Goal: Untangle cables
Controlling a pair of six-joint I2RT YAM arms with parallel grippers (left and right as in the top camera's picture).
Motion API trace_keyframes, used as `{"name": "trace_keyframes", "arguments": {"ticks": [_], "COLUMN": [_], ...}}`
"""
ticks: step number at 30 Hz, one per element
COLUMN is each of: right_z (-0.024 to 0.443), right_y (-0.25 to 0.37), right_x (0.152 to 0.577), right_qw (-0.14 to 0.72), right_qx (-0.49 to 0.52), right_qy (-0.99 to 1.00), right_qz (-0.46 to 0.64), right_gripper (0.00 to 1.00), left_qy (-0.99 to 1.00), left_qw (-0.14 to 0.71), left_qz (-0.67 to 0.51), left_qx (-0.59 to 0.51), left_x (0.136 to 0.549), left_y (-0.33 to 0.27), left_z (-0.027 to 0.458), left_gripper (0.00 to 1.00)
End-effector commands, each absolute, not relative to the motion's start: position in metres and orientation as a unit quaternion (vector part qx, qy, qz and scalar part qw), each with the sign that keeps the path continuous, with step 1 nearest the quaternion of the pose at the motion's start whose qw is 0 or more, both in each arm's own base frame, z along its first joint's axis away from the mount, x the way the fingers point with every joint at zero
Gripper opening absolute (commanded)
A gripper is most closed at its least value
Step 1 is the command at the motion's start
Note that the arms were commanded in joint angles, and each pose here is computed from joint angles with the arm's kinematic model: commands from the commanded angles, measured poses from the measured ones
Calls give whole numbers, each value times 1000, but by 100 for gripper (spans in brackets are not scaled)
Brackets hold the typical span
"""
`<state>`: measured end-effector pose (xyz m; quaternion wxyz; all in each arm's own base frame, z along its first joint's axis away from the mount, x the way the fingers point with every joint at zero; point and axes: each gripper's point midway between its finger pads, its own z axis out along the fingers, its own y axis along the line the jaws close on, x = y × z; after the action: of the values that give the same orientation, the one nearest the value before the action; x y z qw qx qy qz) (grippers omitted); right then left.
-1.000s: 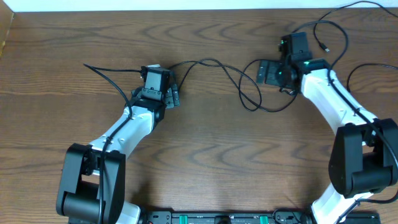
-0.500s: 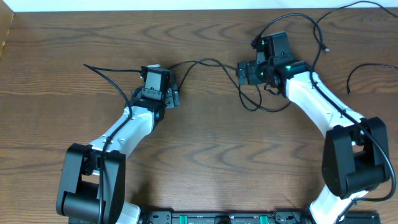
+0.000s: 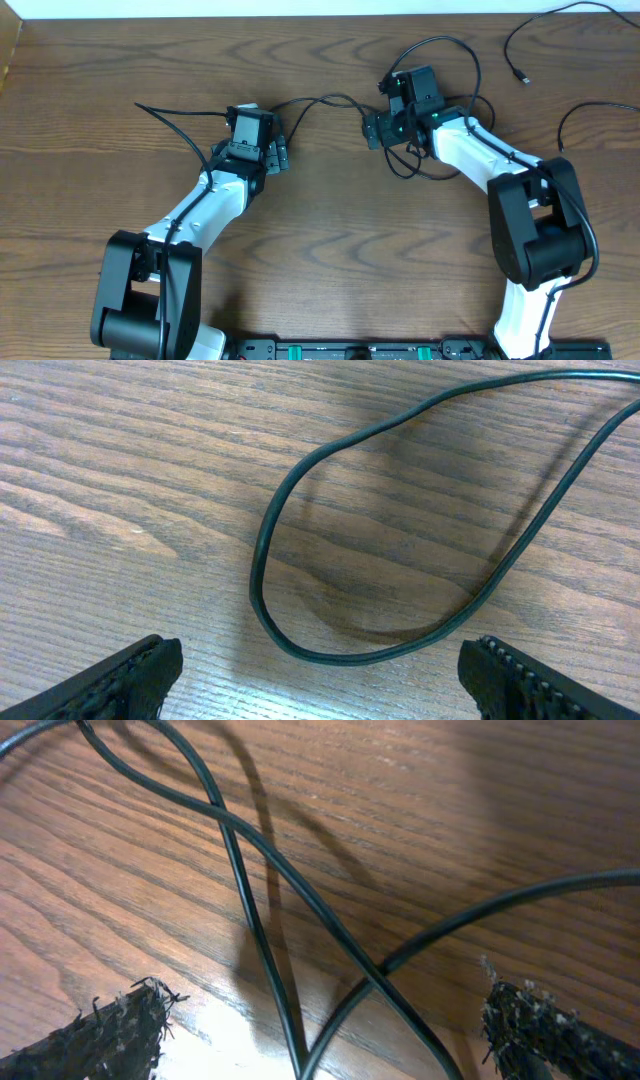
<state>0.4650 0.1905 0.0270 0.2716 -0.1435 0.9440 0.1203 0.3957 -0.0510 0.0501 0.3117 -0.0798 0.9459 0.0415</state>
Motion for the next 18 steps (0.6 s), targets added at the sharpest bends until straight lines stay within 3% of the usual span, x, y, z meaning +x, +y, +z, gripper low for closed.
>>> {"name": "trace_keyframes", "arguments": {"ticks": [1, 7, 14, 18], "right_z": [16, 15, -6, -11], "right_y": [194, 197, 205, 207], "right_x": [462, 463, 459, 458], "right_qw": [263, 265, 252, 250], "right_qx": [-155, -158, -166, -168], "right_qy": [944, 944, 946, 946], "right_qz": [120, 121, 121, 121], "right_gripper": [99, 99, 84, 84], "left_qy": [945, 945, 945, 945], "left_qw": [313, 313, 313, 312], "left_qz": [49, 49, 49, 49], "left_qx": [-86, -86, -86, -86], "left_x": [396, 396, 396, 395], "left_y": [-47, -47, -47, -47], "left_z": [50, 50, 50, 50], "left_gripper": [93, 93, 94, 93]}}
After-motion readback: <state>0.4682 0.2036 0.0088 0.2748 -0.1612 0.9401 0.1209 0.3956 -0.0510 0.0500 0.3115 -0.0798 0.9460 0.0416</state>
